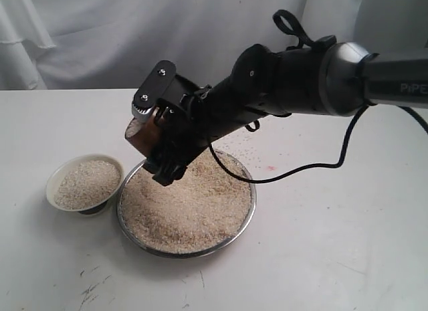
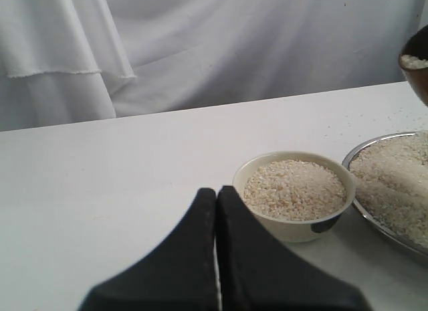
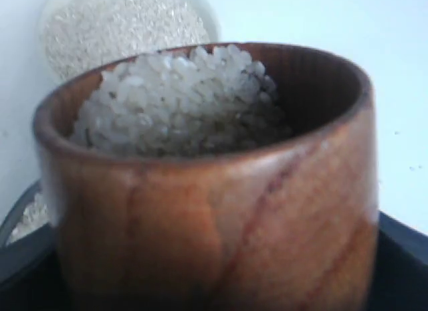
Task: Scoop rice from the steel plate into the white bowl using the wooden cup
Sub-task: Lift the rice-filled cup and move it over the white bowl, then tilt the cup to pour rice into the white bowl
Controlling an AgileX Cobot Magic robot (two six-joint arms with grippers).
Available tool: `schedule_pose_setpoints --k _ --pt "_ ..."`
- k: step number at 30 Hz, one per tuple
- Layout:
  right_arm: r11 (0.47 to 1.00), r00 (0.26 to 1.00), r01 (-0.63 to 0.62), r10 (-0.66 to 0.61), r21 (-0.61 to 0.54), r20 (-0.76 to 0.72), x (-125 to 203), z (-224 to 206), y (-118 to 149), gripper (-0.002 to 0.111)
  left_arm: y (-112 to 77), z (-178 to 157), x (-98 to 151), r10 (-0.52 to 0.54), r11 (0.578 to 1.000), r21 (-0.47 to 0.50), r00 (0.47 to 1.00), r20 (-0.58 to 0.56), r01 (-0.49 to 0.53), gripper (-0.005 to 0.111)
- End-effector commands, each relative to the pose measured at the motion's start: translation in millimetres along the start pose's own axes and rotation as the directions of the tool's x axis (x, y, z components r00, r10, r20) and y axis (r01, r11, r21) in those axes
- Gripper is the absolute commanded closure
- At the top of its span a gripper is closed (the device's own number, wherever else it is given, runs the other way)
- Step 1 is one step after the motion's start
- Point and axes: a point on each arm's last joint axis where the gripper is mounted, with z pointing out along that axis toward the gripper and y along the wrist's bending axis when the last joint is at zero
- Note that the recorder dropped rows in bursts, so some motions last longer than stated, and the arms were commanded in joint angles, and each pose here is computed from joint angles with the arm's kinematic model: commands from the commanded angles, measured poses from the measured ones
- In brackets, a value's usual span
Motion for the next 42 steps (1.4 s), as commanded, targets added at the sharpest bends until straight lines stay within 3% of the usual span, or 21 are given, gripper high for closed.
schedule_pose_setpoints --k 1,12,19,33,42 --pt "0.998 0.998 -0.008 0.005 0.055 0.062 -12 -3 4 0.108 -0.1 0 -2 -0.005 1.000 0.005 1.000 0.006 0.005 0.107" --pt "0.986 0.991 0.105 -0.114 0.133 0.065 -9 5 -4 0.108 -0.1 0 -2 -0.005 1.000 0.005 1.000 0.006 0.005 0.107" --pt "0.989 0.995 0.089 -0.095 0.120 0.041 0 23 -2 0.108 -0.1 0 -2 -0.005 1.000 0.005 1.000 0.006 0.005 0.107" --pt "0.979 0.975 0.129 -0.154 0.160 0.157 -47 50 4 0.108 -0.1 0 -2 -0.005 1.000 0.005 1.000 0.006 0.005 0.107" --pt "0.963 0.957 0.205 -0.234 0.172 0.169 -59 81 8 0.108 -0.1 0 -2 -0.005 1.000 0.005 1.000 0.006 0.005 0.107"
